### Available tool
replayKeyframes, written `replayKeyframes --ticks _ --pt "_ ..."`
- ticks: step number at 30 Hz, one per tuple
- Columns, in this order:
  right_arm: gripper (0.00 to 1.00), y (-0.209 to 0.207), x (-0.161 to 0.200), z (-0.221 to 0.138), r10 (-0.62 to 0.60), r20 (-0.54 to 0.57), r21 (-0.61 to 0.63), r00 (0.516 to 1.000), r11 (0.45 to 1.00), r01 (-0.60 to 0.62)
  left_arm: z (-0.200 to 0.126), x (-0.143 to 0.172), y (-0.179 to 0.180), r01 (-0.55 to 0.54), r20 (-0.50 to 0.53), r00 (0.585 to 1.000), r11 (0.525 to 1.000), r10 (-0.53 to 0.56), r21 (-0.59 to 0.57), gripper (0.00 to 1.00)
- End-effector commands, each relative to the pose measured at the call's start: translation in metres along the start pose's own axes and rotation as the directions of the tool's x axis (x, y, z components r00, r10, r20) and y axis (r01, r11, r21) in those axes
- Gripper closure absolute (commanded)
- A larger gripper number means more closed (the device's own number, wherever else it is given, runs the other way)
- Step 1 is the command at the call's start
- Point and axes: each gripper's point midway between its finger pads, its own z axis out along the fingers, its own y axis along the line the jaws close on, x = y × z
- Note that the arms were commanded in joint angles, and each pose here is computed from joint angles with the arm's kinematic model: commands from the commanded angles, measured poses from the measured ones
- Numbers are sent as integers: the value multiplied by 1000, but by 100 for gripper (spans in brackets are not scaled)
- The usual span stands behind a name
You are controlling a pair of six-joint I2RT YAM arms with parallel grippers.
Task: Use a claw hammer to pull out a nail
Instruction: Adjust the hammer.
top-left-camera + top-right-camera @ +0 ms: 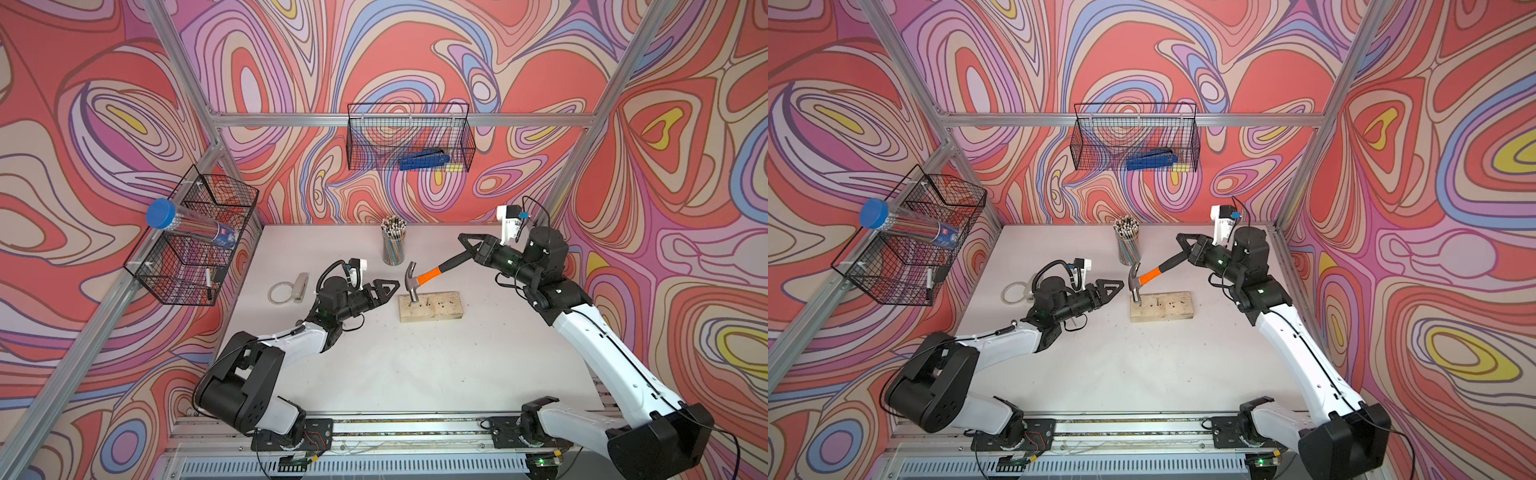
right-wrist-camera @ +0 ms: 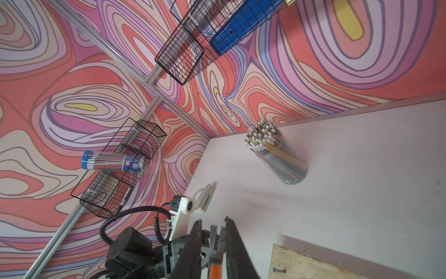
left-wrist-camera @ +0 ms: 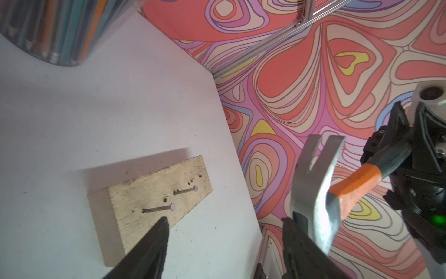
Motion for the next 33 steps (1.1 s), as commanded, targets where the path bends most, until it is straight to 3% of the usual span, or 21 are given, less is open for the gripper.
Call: replayKeyframes --ticks 1,10,19,28,33 --pt "100 35 -24 -9 24 92 -149 995 989 -10 -5 -9 -51 -16 21 1000 964 11 264 23" --pt "100 32 -26 -15 17 124 -126 992 992 -1 -10 -12 -69 -78 50 997 951 66 299 27" --pt "100 31 -34 -24 -21 159 -83 987 996 34 -15 -13 -78 -96 61 995 944 81 315 23" --pt "100 40 -28 -14 61 139 -223 988 974 -28 -2 0 -100 -114 19 993 922 116 369 18" --pt "100 34 -28 -16 54 163 -197 985 980 -21 2 1 -109 -129 21 991 912 131 388 23"
